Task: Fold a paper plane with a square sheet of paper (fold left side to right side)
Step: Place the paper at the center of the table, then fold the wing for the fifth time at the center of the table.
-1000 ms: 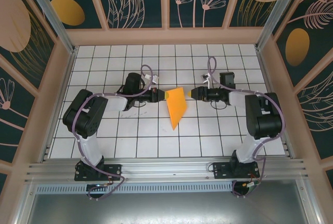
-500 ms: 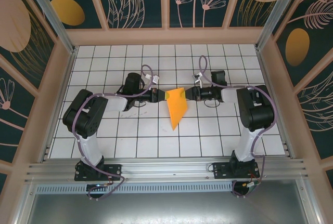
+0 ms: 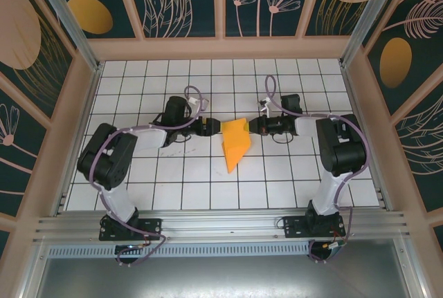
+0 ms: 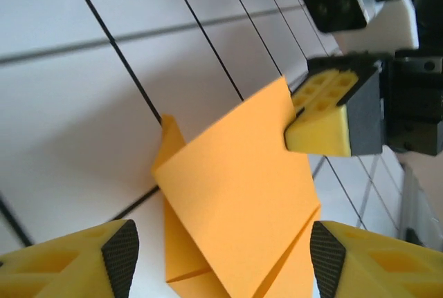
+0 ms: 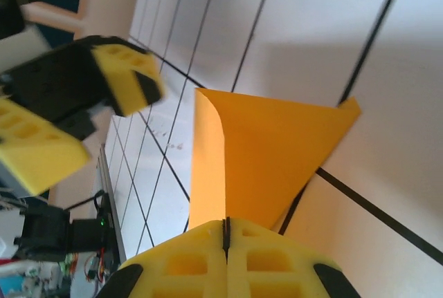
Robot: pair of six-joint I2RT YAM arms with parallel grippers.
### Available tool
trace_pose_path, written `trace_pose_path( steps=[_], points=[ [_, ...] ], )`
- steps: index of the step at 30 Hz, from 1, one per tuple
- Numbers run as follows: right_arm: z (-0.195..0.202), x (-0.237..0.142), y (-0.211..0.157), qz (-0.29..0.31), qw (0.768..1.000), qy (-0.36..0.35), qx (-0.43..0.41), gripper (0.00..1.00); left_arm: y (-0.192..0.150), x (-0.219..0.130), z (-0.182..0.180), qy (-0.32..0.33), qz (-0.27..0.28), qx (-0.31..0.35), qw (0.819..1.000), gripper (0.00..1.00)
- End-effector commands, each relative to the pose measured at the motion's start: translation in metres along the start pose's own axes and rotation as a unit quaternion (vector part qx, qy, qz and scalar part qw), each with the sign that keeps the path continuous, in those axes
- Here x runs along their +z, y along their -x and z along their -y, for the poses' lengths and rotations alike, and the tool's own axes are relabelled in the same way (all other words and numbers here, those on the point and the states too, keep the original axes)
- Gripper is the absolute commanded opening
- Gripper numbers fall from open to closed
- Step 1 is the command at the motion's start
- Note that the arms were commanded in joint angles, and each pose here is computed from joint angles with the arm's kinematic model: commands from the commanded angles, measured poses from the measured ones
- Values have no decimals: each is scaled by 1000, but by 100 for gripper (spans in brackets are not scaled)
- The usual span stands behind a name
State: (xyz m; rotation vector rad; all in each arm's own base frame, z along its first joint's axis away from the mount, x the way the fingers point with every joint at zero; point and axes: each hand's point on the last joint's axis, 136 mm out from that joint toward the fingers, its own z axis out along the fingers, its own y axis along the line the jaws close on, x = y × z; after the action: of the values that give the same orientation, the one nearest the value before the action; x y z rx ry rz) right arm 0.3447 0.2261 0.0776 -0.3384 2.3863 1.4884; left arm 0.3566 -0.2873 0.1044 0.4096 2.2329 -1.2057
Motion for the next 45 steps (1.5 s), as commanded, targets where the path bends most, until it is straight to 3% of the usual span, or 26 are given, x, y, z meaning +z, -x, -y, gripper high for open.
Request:
trace_pose_path(
  steps=[1, 8, 15, 29, 38, 45],
  points=[
    [-11, -8, 15, 23, 999, -29, 23, 0, 27, -29, 3, 76, 51, 63, 994, 69],
    [0, 3, 15, 12, 991, -70, 112, 0, -20, -30, 38, 159, -15, 156, 975, 68],
    [-2, 16, 22, 0, 987, -92, 134, 0, -67, -2, 58, 190, -73, 170, 964, 68],
    [3, 26, 23, -9, 985, -103, 141, 0, -87, 40, 32, 320, -120, 193, 920, 69],
    [6, 28, 22, -15, 984, -107, 142, 0, -95, 50, 18, 357, -131, 193, 904, 57],
    [9, 29, 20, -18, 983, -111, 142, 0, -99, 55, 20, 346, -134, 186, 910, 42]
  ],
)
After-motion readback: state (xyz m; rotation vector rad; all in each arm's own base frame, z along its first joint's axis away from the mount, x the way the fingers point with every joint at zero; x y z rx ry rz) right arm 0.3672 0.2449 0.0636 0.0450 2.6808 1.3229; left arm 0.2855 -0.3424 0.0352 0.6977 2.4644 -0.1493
